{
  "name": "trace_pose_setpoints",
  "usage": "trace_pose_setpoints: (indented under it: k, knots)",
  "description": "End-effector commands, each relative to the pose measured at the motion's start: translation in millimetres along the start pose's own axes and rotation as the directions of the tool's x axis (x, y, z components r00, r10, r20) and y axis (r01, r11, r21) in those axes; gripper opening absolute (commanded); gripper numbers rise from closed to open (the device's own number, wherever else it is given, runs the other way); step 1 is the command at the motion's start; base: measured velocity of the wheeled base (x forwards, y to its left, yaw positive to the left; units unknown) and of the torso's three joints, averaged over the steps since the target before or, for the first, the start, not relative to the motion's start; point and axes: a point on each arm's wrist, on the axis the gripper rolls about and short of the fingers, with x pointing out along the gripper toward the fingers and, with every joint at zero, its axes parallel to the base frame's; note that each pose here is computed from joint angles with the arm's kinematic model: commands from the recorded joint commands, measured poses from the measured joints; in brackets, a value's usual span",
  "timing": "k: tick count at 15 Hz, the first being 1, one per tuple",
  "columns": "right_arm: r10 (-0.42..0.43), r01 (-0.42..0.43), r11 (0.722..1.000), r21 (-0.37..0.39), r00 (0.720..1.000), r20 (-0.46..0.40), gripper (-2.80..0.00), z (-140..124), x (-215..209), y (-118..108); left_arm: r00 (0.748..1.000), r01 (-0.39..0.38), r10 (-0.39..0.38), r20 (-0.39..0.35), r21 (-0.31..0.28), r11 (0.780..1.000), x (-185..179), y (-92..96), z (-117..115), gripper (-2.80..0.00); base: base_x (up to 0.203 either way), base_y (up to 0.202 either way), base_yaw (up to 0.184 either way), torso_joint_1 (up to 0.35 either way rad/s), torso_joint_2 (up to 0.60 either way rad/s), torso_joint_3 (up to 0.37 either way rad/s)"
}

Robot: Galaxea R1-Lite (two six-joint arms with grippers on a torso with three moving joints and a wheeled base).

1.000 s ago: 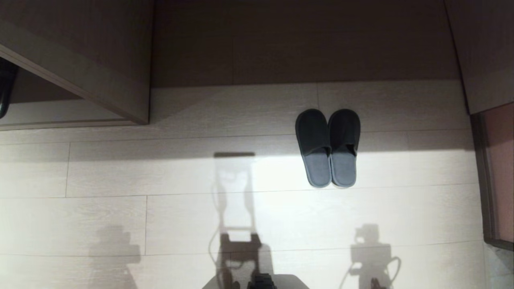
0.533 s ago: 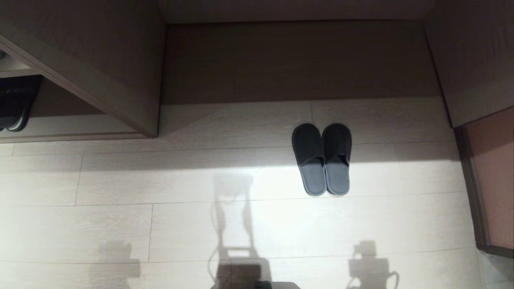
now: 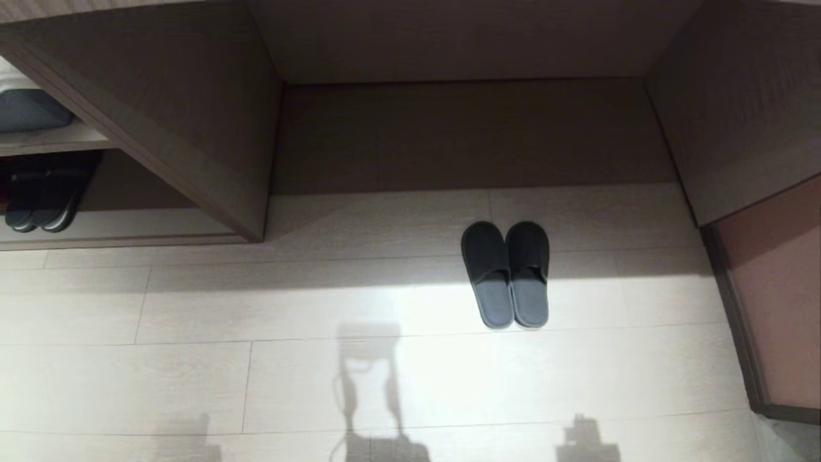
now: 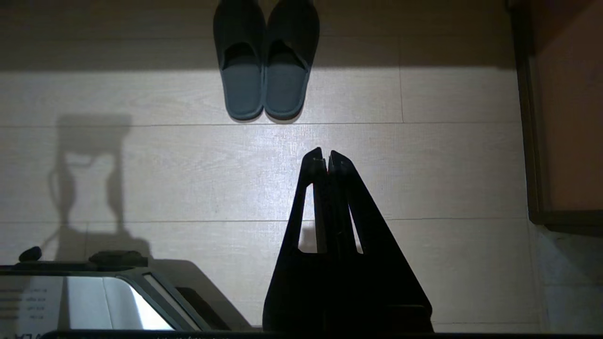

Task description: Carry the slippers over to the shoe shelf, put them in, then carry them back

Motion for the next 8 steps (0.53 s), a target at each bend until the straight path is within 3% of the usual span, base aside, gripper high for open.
trace_pose_setpoints:
  k: [1, 8]
  knots:
    - [0.001, -0.001, 1.0, 0.0, 1.0, -0.001, -2.8, 0.1, 0.1, 0.0, 1.0, -0.001, 0.001, -0.001, 0.0, 1.0, 0.1, 0.0, 0.1, -2.8, 0.0, 0.0, 0.0, 0.006, 0.0, 0.194]
    - [-0.001, 0.001, 1.0, 0.0, 1.0, -0.001, -2.8, 0.1, 0.1, 0.0, 1.0, 0.001, -0.001, 0.001, 0.001, 1.0, 0.0, 0.0, 0.1, -2.8, 0.0, 0.0, 0.0, 0.001, 0.0, 0.202]
